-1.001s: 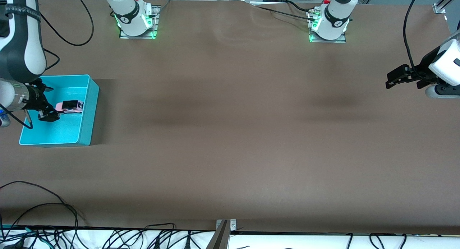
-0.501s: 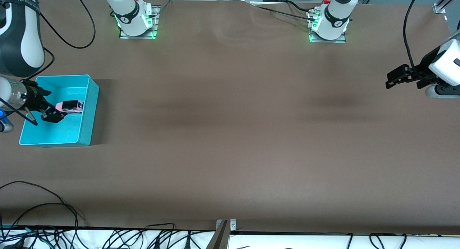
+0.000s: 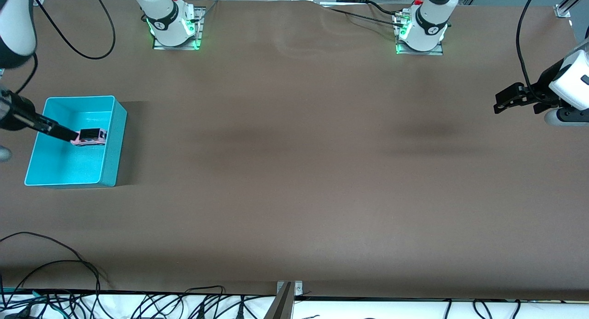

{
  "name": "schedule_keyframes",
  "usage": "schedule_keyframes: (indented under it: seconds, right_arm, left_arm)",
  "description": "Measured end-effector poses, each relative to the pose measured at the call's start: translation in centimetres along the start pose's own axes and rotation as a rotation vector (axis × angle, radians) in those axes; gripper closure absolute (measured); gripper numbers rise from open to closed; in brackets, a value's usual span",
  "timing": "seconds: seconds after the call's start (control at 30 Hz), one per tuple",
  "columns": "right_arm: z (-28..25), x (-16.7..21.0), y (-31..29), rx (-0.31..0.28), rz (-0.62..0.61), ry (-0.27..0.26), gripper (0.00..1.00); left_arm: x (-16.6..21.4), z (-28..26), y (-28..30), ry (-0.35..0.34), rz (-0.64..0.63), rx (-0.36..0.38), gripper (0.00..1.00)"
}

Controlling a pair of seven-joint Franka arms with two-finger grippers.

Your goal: Wind and store pink jeep toy

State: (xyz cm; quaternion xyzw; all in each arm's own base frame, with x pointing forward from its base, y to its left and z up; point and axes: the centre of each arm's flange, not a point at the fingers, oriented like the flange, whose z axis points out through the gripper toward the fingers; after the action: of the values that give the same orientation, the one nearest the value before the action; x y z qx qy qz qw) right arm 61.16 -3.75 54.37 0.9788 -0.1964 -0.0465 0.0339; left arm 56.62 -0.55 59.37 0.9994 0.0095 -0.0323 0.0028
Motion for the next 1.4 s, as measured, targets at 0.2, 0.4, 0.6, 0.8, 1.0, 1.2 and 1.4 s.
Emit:
schedule_keyframes:
  seconds: [0.2,0.4,0.6,0.8,1.0,1.2,1.4]
  right_arm:
    - [-1.9,-2.0,0.9,0.013,-0.089,0.018,0.00]
    - [-3.3,-3.7,1.1,0.021,-0.156,0.030,0.00]
    - [-4.9,-5.3,1.1,0.024,-0.200,0.031,0.00]
    - [-5.7,-6.4,0.9,0.022,-0.224,0.022,0.00]
    - [-6.2,-6.9,1.0,0.031,-0.272,0.021,0.00]
    - [-7.0,-7.5,1.1,0.045,-0.291,0.030,0.00]
    - [-7.4,-7.6,1.3,0.048,-0.294,0.043,0.00]
  left_arm:
    - [0.0,0.0,0.0,0.000,0.000,0.000,0.00]
    - [0.0,0.0,0.0,0.000,0.000,0.000,0.00]
    - [0.0,0.0,0.0,0.000,0.000,0.000,0.00]
    - [0.0,0.0,0.0,0.000,0.000,0.000,0.00]
    - [0.0,0.0,0.0,0.000,0.000,0.000,0.00]
    - [0.0,0.0,0.0,0.000,0.000,0.000,0.00]
    - [0.0,0.0,0.0,0.000,0.000,0.000,0.00]
